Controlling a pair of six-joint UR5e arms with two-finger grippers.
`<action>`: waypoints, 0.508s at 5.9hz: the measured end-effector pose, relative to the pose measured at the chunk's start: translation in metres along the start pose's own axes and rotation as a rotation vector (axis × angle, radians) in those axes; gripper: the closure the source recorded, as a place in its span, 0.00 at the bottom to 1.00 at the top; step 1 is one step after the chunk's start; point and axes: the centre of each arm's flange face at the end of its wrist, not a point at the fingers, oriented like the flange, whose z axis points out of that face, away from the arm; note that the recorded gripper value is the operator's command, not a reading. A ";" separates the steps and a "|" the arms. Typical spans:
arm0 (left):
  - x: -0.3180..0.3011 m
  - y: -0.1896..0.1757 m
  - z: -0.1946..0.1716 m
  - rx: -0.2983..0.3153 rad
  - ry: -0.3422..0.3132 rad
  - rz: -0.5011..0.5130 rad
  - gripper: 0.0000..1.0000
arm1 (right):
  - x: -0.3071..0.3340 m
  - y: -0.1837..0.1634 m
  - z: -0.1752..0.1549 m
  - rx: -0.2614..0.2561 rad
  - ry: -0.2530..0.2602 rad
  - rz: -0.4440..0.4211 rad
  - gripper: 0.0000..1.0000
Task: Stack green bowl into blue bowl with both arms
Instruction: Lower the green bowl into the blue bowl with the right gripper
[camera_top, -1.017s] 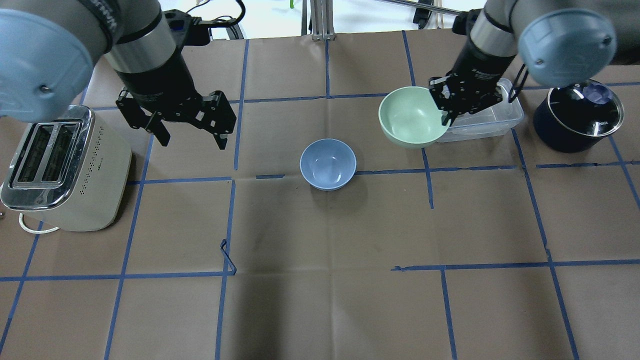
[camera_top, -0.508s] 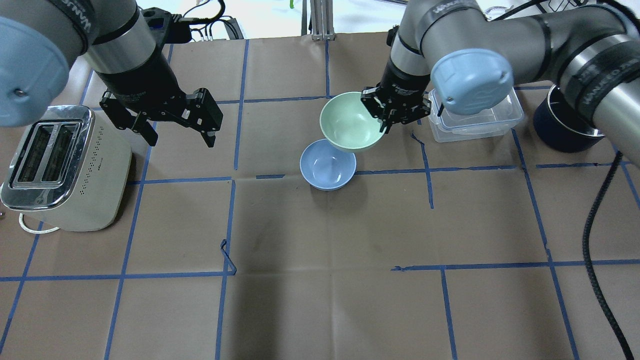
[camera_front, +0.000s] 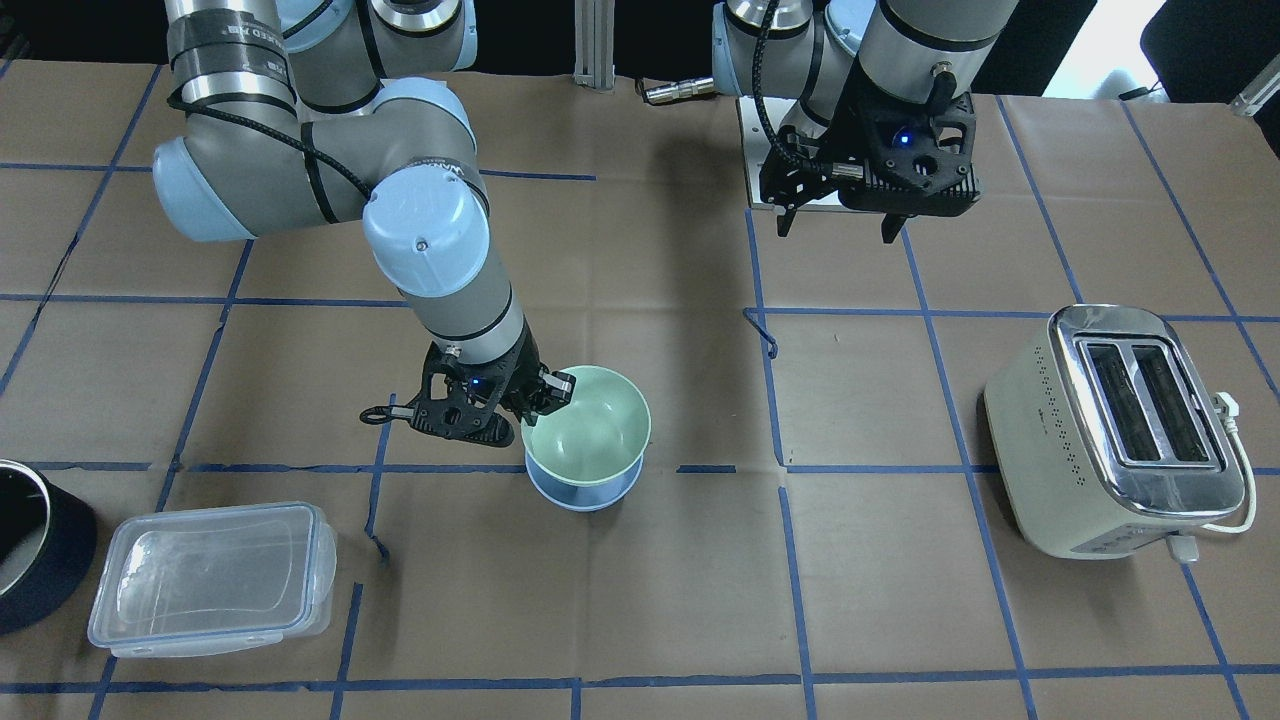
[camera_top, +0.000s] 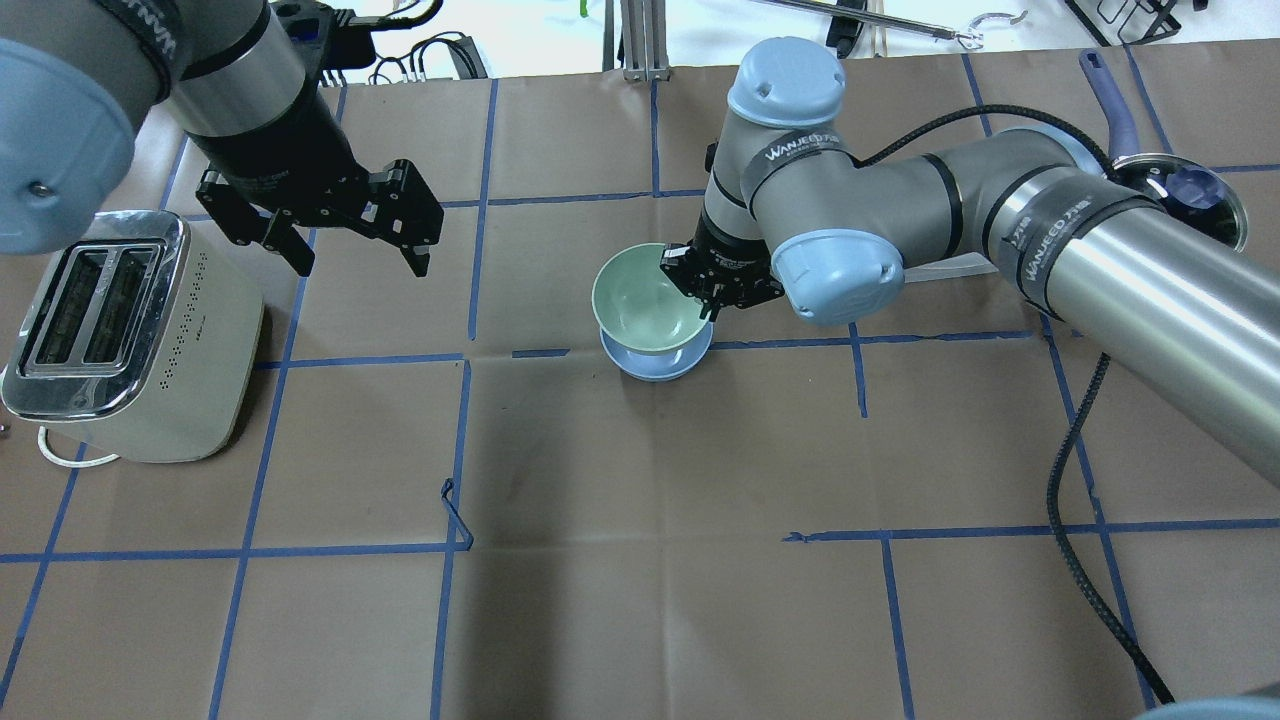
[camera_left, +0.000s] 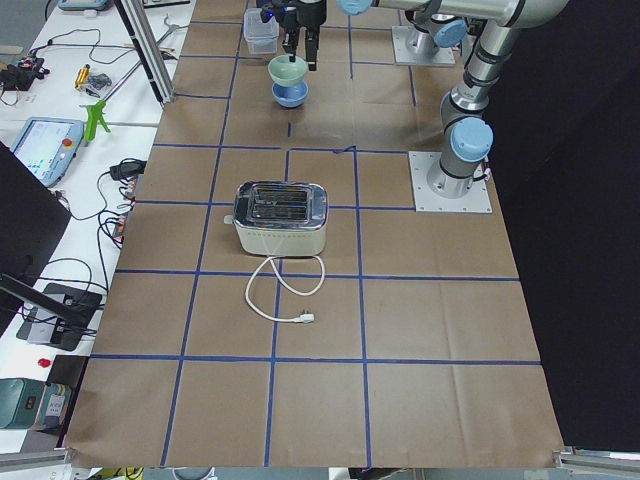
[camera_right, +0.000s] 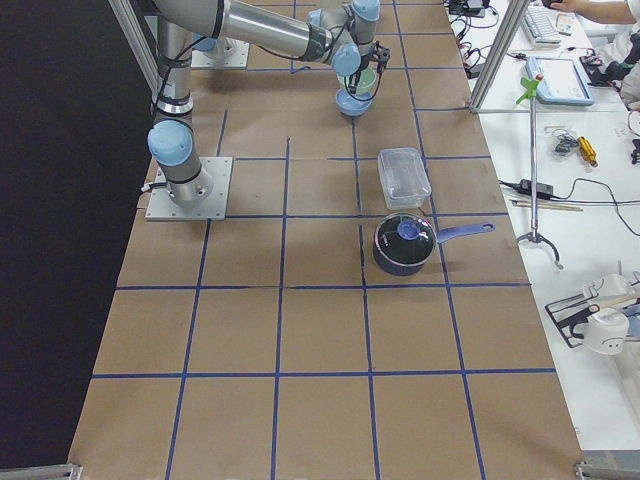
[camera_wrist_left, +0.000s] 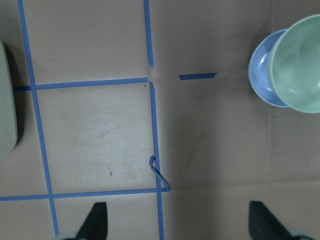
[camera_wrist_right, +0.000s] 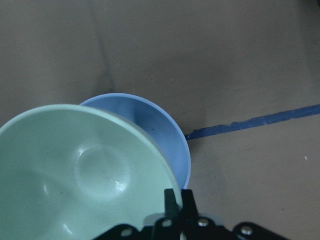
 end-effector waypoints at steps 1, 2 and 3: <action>0.000 0.000 0.000 0.003 -0.001 0.000 0.01 | 0.004 0.002 0.011 0.003 -0.002 -0.001 0.95; 0.001 0.000 0.001 0.002 -0.001 0.001 0.01 | 0.005 0.001 0.020 0.003 -0.003 0.000 0.75; 0.001 0.000 0.001 0.002 -0.001 0.001 0.01 | 0.005 -0.002 0.027 0.004 -0.004 0.004 0.21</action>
